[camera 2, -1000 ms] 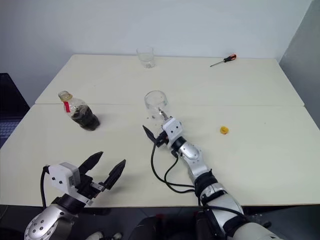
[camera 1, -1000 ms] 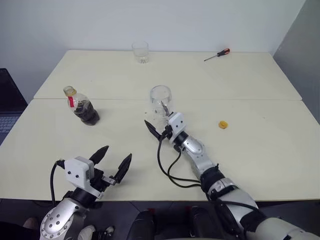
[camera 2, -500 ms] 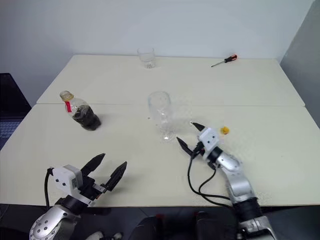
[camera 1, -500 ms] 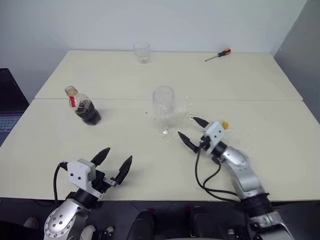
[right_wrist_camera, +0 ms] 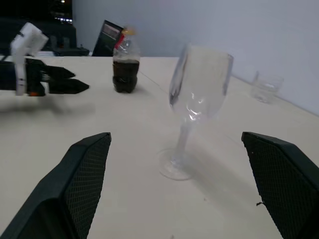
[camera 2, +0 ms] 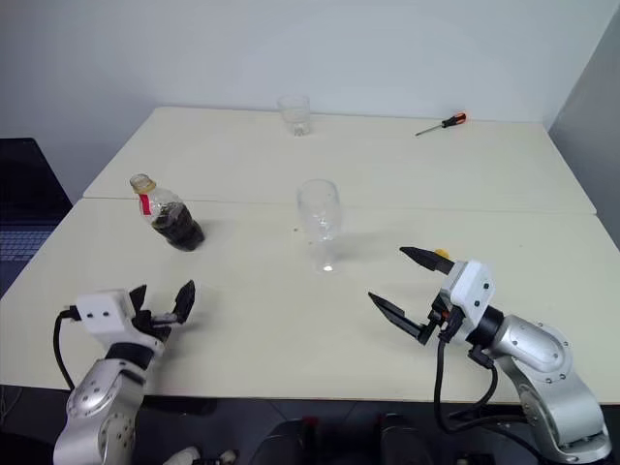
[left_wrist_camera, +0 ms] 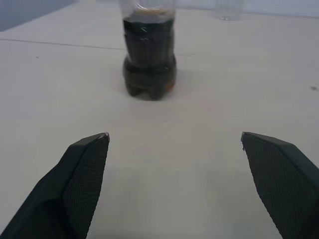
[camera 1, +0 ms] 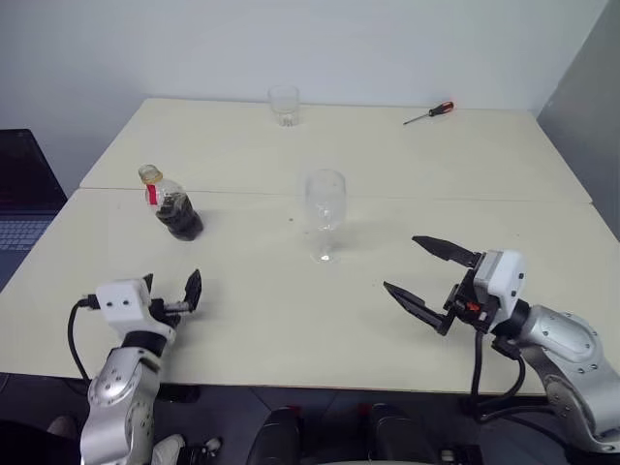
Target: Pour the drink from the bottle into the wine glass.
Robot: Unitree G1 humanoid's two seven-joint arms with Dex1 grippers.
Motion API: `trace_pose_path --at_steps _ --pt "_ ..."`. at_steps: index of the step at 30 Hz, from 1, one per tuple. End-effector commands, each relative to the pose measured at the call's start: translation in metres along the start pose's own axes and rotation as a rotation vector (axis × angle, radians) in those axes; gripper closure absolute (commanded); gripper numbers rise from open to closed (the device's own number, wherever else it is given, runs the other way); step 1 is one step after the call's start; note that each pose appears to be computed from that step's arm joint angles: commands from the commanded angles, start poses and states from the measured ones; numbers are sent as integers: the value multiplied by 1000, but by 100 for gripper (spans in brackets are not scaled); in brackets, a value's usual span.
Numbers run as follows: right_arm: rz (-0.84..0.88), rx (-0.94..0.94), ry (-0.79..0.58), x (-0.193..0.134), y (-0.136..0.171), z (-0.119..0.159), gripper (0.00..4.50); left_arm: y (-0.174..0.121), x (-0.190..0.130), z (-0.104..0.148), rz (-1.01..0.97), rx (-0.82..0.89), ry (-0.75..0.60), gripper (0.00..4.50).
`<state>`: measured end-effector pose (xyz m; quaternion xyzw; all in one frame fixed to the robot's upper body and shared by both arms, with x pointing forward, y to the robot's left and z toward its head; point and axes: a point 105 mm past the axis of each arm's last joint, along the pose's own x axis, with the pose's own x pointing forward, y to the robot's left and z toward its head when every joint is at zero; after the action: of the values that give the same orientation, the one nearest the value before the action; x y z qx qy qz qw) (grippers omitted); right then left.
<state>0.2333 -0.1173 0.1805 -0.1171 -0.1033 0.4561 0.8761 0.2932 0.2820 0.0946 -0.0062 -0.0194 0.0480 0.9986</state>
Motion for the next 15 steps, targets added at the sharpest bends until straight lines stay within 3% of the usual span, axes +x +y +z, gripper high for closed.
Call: trace_pose_path --at_steps 1,7,15 --pt "37 22 -32 -3 8 16 2 -5 21 23 -11 83 -89 0" --pt "86 109 -32 -5 22 22 2 -9 44 44 -3 133 -158 0" --pt "82 145 -32 -8 26 27 2 2 52 56 34 173 -183 0"
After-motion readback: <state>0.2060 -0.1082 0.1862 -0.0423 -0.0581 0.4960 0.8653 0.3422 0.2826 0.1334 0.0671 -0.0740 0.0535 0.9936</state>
